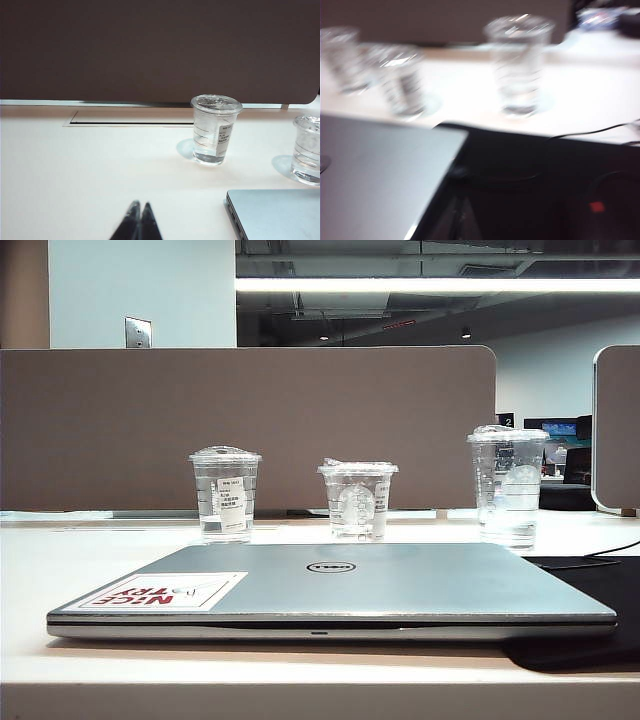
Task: Pick up the coffee cup on the middle and place it on the left side of the laptop.
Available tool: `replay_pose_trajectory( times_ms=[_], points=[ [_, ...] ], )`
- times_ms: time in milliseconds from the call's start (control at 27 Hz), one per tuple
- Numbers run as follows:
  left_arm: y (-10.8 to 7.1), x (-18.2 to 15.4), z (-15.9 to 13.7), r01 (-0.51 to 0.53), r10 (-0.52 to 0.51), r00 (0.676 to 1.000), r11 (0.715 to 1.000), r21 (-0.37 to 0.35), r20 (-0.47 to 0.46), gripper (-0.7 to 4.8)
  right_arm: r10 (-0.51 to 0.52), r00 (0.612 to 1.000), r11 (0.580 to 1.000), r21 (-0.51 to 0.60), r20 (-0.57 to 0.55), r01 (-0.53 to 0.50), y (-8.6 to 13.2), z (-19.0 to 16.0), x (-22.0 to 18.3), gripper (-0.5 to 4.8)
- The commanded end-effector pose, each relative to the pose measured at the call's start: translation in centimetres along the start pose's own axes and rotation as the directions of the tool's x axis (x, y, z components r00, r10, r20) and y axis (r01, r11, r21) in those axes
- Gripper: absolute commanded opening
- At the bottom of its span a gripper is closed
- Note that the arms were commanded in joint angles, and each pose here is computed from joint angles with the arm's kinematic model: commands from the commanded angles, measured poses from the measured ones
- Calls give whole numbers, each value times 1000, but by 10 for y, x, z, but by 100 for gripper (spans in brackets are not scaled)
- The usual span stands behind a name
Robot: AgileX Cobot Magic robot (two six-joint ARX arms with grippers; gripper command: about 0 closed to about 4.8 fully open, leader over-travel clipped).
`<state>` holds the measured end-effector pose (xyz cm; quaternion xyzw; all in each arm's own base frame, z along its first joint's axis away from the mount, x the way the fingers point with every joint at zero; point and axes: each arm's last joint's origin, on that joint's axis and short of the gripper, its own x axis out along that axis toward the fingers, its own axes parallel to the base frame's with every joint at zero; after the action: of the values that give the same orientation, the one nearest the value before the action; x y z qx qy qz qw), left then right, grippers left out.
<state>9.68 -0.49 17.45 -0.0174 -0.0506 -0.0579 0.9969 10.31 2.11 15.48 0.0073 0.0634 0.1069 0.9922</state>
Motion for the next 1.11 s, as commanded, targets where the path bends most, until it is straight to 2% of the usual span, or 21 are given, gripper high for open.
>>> replay_pose_trajectory(
  times_ms=[37, 148, 222, 296, 444, 592, 703, 888, 1036, 1110],
  points=[
    [0, 0, 3, 5, -5, 1000, 1000, -1, 25, -5, 63, 998, 998, -7, -30, -63, 7, -3, 2, -5],
    [0, 0, 8, 3, -3, 997, 1000, 3, 77, -6, 115, 991, 993, -13, -65, -116, 13, -6, 4, -5],
    [-1, -1, 17, 10, -12, 986, 1000, 11, 165, -6, 147, 986, 989, -17, -81, -148, 16, -7, 4, -5],
    [-2, -2, 21, 53, -51, 980, 999, -2, 190, -6, 161, 983, 986, -19, -82, -163, 18, -8, 4, -5],
    [-5, 2, 26, 156, -150, 979, 987, -37, 136, -6, 168, 982, 985, -19, -84, -170, 19, -8, 4, -5],
    [-7, 15, 28, 247, -246, 969, 967, -56, 33, -6, 168, 982, 985, -19, -84, -170, 19, -8, 4, -5],
    [-8, 46, 41, 369, -373, 927, 927, -67, -49, -5, 167, 982, 985, -19, -84, -169, 19, -8, 4, -5],
    [-11, 97, 51, 465, -468, 878, 884, -54, -101, 10, 167, 982, 985, -19, -84, -169, 19, -8, 4, -5],
    [-20, 148, 45, 538, -553, 811, 833, -129, -191, 79, 167, 982, 985, -19, -83, -169, 19, -8, 4, -5],
    [-26, 168, 38, 555, -577, 785, 817, -158, -226, 93, 168, 982, 985, -19, -83, -170, 19, -8, 4, -5]
  ],
)
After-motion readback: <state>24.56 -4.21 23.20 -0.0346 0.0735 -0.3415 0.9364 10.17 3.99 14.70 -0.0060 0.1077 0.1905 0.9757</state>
